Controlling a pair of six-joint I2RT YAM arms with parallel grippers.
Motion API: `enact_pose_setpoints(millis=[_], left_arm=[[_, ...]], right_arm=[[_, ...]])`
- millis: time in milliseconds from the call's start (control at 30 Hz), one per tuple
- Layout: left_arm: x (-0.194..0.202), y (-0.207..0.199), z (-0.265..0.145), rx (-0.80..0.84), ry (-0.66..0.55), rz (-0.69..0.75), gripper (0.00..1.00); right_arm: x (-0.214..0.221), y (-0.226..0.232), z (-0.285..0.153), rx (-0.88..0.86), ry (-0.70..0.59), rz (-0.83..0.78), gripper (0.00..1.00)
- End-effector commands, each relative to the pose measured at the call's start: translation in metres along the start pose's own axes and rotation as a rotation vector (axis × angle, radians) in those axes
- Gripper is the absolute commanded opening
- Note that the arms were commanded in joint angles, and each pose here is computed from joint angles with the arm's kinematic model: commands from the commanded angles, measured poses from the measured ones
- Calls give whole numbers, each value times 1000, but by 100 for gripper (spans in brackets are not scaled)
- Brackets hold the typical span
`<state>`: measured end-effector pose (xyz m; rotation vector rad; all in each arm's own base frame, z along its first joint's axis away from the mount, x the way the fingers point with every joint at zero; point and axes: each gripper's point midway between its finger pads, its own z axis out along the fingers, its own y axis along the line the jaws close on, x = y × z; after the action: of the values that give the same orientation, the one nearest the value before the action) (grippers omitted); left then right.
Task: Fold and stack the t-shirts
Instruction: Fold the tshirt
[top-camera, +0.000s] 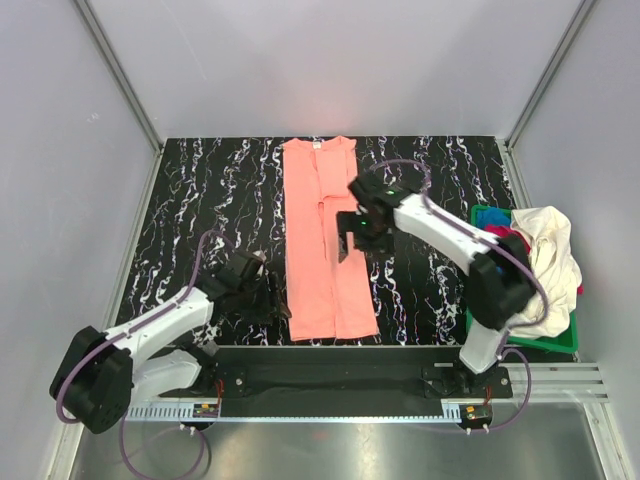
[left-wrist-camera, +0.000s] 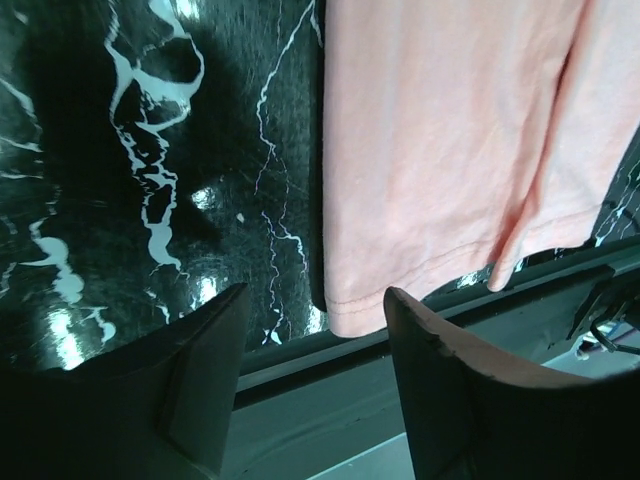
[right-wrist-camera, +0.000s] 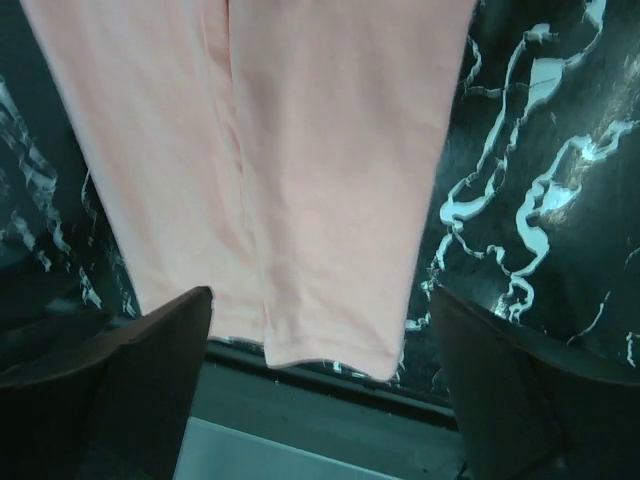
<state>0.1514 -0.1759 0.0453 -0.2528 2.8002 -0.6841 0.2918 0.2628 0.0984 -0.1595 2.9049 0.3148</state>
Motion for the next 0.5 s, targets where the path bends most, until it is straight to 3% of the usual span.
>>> enact_pose_setpoints(millis=[0,33,100,133,233,367,467], left_arm=[[3,-18,9,105,27,-38,60],[10,-13,13,100,45,-49,58],[14,-13,16,110,53,-71,56],[18,-9,19,102,60,-85,55],[26,-6,24,98,75,-118,53],[39,3,30,65,113,-143,52],[48,14,35,27,135,-171,54]], right_arm=[[25,4,-26,-286,-5,5,90],[55,-15,-10,-282,57,36,82],[73,-12,-17,-386,62,47,43],[99,-21,-6,-389,124,68,26],[129,-25,2,-445,177,103,32],[140,-30,11,-450,170,143,43],[144,-35,18,-426,179,162,45]])
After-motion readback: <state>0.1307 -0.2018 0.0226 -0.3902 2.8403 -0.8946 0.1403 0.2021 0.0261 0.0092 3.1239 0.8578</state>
